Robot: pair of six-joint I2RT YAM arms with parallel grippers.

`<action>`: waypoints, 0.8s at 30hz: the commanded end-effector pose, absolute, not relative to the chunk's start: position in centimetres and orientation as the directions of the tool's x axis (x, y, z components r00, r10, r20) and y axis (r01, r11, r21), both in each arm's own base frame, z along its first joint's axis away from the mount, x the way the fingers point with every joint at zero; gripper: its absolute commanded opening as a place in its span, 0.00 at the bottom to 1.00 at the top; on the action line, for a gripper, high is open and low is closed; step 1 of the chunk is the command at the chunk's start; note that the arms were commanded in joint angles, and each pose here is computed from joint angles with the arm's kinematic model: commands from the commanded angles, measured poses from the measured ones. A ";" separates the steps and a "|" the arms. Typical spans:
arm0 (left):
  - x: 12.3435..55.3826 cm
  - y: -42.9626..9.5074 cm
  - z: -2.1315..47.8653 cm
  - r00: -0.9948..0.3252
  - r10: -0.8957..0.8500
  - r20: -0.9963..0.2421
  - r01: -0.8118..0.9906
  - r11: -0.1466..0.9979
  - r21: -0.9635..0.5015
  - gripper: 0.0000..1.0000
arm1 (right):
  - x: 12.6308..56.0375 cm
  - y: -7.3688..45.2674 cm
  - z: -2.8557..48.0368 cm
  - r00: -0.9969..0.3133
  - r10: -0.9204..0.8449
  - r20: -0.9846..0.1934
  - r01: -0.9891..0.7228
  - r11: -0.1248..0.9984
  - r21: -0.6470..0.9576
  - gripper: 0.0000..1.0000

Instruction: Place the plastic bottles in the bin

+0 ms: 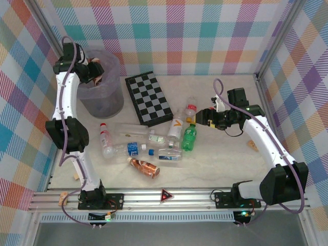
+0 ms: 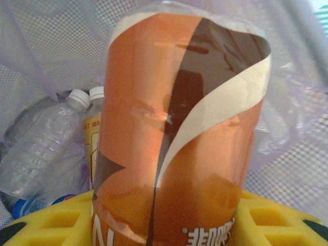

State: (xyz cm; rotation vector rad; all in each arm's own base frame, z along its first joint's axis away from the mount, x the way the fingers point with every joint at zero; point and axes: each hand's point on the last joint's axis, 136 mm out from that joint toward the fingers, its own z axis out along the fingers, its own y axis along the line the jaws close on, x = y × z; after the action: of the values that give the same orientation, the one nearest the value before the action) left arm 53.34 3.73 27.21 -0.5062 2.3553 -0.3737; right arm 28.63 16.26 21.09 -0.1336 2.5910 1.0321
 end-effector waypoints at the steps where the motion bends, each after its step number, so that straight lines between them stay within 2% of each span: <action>1: 53.3 2.9 25.4 -0.728 -0.435 -0.530 -0.242 0.886 -0.396 0.27 | 28.1 16.1 20.7 -0.939 0.023 -0.344 -0.218 0.733 0.644 0.90; 2: 53.3 2.7 25.1 -0.732 -0.436 -0.523 -0.241 0.884 -0.401 0.32 | 28.0 16.1 20.6 -0.939 0.023 -0.343 -0.217 0.734 0.644 0.90; 4: 53.3 2.3 24.8 -0.736 -0.436 -0.518 -0.234 0.882 -0.409 0.53 | 28.1 16.0 20.7 -0.938 0.024 -0.345 -0.217 0.737 0.640 0.90; 6: 53.3 2.1 24.8 -0.734 -0.440 -0.518 -0.231 0.878 -0.418 0.67 | 28.1 16.0 20.6 -0.938 0.022 -0.346 -0.217 0.739 0.637 0.90; 9: 53.3 2.0 24.8 -0.735 -0.440 -0.516 -0.228 0.877 -0.423 0.82 | 28.1 16.0 20.5 -0.938 0.022 -0.345 -0.216 0.741 0.636 0.90; 14: 53.2 2.0 25.1 -0.732 -0.439 -0.520 -0.223 0.877 -0.426 0.92 | 28.3 16.0 20.5 -0.940 0.024 -0.342 -0.213 0.739 0.639 0.90; 24: 52.8 2.2 27.0 -0.713 -0.425 -0.558 -0.210 0.888 -0.408 0.95 | 29.0 14.8 20.0 -0.936 0.075 -0.345 -0.157 0.787 0.596 0.91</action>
State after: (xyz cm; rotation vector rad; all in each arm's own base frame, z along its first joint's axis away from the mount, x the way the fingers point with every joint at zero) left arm 53.35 2.57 24.10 -0.5030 2.4265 -0.4238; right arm 28.95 15.66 20.65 -0.1082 2.6044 0.9732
